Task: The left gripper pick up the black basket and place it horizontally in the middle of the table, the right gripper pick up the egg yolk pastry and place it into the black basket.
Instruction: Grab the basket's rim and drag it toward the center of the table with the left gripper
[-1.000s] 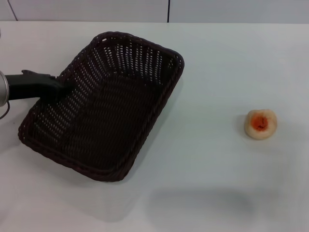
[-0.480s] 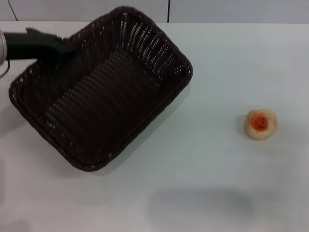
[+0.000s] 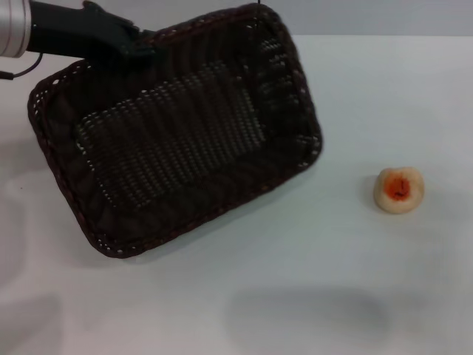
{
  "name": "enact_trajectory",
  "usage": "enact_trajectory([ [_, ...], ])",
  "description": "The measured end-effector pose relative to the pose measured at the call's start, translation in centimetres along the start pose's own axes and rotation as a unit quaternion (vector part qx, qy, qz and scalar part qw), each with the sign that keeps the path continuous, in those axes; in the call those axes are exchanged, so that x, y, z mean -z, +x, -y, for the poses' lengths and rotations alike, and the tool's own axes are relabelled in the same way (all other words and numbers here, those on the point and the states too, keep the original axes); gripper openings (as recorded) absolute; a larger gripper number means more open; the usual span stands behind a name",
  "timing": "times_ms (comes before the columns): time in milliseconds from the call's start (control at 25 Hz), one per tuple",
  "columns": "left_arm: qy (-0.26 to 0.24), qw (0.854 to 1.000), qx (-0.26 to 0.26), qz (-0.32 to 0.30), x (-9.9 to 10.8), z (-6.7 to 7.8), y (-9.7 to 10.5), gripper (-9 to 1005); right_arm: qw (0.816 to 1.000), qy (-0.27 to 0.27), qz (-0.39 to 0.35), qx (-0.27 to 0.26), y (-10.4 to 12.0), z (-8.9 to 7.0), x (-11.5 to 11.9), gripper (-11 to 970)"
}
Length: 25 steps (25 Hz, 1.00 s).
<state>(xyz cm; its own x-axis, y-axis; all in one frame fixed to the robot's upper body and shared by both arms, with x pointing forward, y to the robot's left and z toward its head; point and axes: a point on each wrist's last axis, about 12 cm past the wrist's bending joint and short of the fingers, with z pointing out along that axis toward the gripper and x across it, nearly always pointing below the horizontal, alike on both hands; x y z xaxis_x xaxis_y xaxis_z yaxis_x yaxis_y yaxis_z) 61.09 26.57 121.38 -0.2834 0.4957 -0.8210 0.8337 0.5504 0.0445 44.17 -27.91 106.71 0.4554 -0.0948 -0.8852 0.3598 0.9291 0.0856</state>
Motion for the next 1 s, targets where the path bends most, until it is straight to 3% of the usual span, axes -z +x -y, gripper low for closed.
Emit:
enact_trajectory([
  [360, 0.081, 0.994, -0.070, 0.010, -0.3, 1.3, -3.7, 204, 1.000, 0.004, -0.002, -0.001, -0.1, 0.1, 0.2, 498],
  [760, 0.151, 0.984, -0.096, -0.003, -1.5, 2.1, -3.9, 205, 1.000, 0.009, -0.001, 0.001, -0.2, 0.4, 0.6, 498],
  [1000, 0.168, 0.980, -0.101, -0.005, -1.9, 2.6, -3.9, 205, 1.000, 0.012, 0.002, 0.002, -0.3, 0.5, 0.7, 498],
])
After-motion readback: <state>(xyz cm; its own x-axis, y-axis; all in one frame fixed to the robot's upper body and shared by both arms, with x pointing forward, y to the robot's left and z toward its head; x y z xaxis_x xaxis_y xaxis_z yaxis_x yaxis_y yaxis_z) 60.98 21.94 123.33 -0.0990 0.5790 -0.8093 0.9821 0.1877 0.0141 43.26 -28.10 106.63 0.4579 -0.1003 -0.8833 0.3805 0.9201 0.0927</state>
